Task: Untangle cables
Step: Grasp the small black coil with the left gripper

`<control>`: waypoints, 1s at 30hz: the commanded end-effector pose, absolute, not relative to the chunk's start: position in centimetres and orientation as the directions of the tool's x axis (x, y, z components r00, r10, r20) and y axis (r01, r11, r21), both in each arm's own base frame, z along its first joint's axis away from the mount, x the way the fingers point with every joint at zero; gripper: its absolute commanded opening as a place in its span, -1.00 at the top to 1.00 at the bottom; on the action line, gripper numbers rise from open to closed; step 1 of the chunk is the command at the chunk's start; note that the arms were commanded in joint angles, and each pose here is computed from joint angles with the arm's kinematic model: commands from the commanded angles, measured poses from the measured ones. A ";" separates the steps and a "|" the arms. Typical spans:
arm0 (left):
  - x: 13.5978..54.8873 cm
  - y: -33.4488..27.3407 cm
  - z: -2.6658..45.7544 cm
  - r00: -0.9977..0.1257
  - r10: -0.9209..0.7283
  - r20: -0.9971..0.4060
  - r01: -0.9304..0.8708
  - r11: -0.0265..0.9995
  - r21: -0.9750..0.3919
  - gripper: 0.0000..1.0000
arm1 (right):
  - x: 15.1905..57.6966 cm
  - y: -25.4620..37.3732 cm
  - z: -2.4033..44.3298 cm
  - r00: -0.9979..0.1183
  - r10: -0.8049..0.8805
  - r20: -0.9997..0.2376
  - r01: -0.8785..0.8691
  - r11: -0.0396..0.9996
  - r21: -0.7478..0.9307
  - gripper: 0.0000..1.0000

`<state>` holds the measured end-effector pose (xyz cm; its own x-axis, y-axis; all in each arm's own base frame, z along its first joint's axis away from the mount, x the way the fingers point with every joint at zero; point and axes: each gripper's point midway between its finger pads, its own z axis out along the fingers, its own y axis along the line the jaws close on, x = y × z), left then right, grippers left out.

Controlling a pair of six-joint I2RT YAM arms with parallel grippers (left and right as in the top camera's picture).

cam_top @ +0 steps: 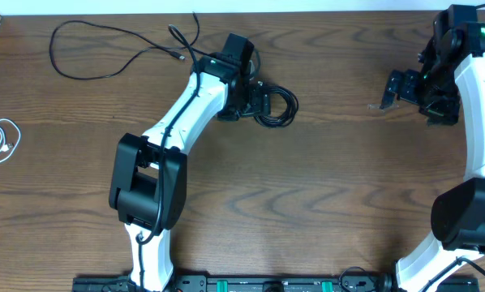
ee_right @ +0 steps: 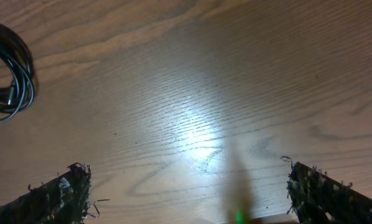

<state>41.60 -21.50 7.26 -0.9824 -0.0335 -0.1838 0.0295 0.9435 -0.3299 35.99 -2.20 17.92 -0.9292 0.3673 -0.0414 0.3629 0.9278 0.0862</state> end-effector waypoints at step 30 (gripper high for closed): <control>45.2 -22.9 4.0 -0.956 -0.167 -0.243 -0.070 0.929 -0.363 0.85 | 36.0 -2.1 18.8 -0.924 0.376 -0.067 0.369 0.925 0.093 -0.98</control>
